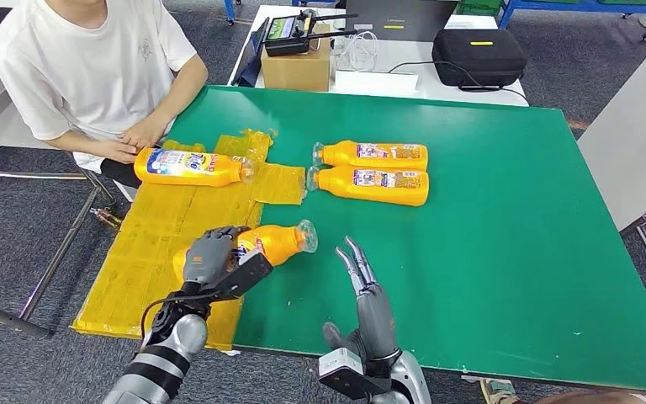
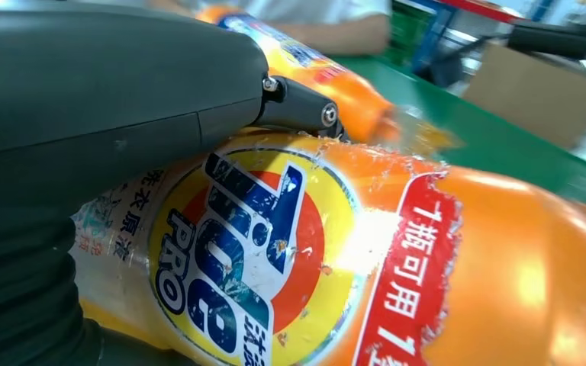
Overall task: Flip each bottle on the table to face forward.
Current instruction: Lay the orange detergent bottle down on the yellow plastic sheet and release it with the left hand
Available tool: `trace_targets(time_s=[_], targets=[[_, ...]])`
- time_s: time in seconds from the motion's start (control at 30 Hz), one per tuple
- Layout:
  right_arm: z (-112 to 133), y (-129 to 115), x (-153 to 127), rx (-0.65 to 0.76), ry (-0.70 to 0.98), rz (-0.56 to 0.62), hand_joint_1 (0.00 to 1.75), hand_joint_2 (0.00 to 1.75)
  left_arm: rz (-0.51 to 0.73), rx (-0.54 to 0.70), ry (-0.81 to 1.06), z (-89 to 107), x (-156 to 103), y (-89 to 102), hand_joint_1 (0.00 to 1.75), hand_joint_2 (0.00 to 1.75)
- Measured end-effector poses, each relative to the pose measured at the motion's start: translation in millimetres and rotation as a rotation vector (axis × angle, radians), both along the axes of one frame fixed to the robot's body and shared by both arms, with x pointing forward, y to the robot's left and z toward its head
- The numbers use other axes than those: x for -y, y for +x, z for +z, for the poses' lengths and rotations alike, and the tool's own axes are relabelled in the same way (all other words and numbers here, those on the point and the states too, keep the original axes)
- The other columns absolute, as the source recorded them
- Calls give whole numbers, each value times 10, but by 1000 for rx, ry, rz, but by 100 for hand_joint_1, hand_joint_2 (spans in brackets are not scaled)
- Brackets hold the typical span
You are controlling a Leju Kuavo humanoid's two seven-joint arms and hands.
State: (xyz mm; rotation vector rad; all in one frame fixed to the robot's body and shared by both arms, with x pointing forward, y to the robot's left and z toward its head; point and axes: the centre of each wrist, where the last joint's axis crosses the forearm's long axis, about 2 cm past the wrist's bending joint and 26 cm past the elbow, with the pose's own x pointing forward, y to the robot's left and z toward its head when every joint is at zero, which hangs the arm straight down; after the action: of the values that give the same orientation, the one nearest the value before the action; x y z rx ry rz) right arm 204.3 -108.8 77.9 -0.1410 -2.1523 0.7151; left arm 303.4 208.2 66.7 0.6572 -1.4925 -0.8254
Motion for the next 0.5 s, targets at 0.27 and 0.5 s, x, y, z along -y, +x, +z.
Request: trace_targets(time_s=[0.27,0.5], targets=[[-2,2,5,-5,3,1,0,0,33,-35,67,-42,-203,176,175,175],[-3,2,6,-7,6,1,0,0,40,-48,88,-56,-234,205,175,175]])
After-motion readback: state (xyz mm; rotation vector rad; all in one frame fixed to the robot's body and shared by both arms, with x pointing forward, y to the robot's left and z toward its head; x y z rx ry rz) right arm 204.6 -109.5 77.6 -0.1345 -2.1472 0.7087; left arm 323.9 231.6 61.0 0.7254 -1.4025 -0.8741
